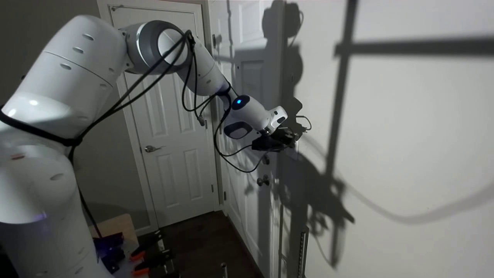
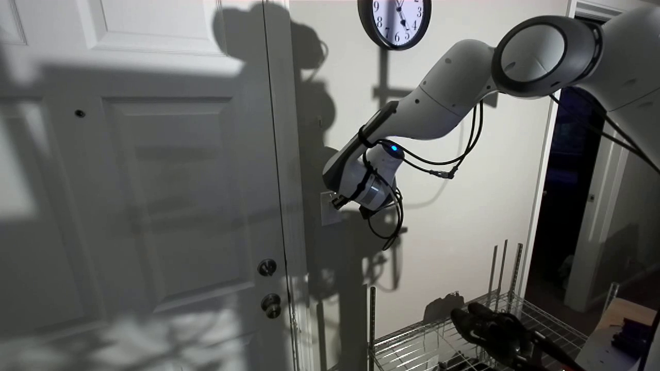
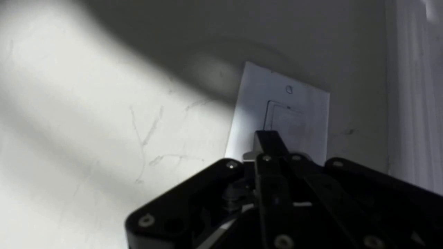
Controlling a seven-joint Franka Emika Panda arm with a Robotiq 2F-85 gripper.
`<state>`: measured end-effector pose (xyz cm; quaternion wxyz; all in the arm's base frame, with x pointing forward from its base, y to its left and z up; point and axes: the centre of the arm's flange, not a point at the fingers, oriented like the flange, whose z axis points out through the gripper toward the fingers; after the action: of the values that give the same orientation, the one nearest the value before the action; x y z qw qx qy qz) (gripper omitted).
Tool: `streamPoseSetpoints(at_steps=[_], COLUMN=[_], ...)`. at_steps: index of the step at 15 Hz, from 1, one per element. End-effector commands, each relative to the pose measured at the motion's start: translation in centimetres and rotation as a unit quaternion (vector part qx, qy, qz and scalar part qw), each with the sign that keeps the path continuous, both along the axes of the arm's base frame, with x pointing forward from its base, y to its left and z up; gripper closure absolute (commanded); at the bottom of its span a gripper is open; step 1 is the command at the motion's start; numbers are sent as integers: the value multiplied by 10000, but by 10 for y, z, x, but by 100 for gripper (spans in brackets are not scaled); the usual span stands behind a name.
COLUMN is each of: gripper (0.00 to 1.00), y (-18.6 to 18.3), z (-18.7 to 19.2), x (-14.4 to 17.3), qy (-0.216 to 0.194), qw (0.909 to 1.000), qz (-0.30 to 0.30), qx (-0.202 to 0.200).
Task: Turn on the light
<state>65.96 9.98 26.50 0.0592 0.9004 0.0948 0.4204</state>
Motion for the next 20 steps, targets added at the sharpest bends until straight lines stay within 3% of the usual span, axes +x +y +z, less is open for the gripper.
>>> streamPoseSetpoints(at_steps=[1,8,16,20], gripper=[100,100,100,100], y=[1,12,9,-1], z=[7,27,-2,-4], x=[-54,-72,-85,-84], qy=[-56,-1,538,430], qw=[9995,9984,9947,9958], qz=[132,178,292,240], qx=[287,543,824,769])
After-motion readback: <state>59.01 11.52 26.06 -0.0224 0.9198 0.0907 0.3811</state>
